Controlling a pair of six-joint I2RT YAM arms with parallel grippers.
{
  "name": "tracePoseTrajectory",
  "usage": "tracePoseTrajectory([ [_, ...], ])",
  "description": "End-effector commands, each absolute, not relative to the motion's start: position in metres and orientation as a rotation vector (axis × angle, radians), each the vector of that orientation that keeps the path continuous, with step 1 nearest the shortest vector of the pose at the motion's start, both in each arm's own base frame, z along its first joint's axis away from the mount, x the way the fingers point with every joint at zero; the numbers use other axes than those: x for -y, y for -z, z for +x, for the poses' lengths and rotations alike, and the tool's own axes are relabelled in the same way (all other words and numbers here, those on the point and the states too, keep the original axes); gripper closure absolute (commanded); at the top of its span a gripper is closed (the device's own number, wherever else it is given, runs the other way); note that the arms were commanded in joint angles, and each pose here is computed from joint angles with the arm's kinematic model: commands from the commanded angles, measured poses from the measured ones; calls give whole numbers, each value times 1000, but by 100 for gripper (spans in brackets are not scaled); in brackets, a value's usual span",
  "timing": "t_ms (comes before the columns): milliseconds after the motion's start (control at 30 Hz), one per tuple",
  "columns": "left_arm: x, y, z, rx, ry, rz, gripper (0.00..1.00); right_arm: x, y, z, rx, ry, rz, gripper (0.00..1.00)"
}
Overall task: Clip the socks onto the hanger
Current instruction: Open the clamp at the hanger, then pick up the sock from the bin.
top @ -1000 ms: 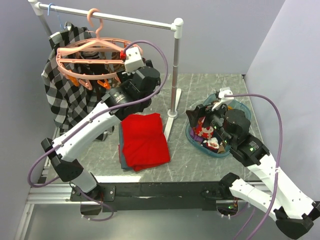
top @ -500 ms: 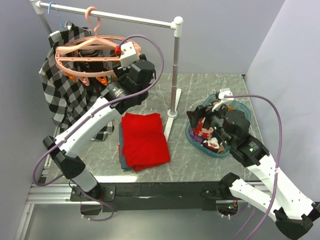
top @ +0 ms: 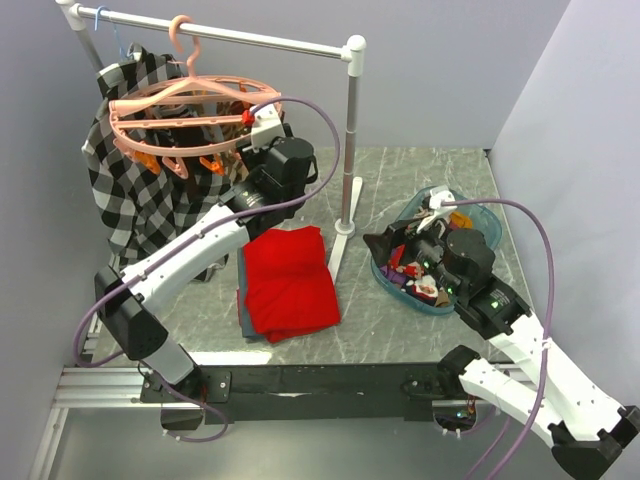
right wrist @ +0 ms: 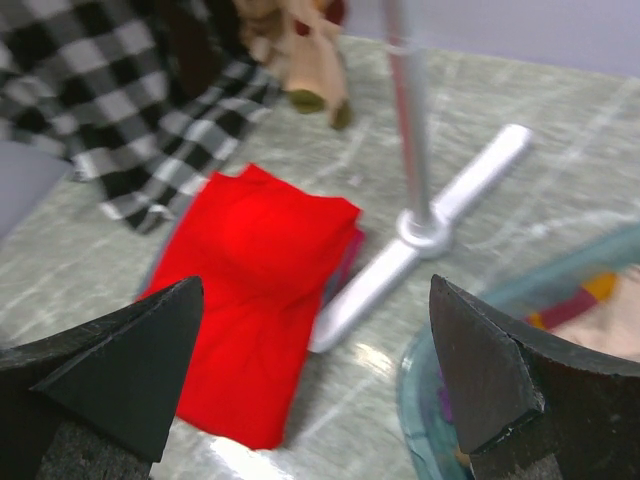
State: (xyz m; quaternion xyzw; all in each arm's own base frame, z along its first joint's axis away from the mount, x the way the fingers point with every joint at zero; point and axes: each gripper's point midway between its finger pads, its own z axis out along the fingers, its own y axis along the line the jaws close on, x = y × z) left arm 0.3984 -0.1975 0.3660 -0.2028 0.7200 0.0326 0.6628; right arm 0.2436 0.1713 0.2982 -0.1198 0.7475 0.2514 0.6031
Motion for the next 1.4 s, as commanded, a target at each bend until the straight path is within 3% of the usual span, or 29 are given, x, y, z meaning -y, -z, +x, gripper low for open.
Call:
tracePoseTrajectory([
  [0, 178, -415, 389, -1492, -5, -558, 44, -192, -331, 237, -1578, -729, -334, 0],
  [67, 178, -417, 389, -1479, 4, -557, 48, -200, -335, 234, -1545, -766, -373, 0],
  [300, 176, -425, 385, -1496, 53, -541, 84, -216, -355, 232, -1461, -826, -452, 0],
  [433, 173, -423, 386, -1530, 89, -529, 99, -223, -365, 233, -1434, -853, -473, 0],
  [1133, 195, -424, 338, -1748, 503, -270, 99, -212, -352, 233, -1491, -779, -482, 0],
  [1267, 195, -419, 337, -1782, 506, -246, 99, -217, -355, 234, -1498, -795, -496, 0],
  [1367, 193, -415, 338, -1788, 491, -251, 99, -194, -336, 255, -1639, -651, -352, 0],
])
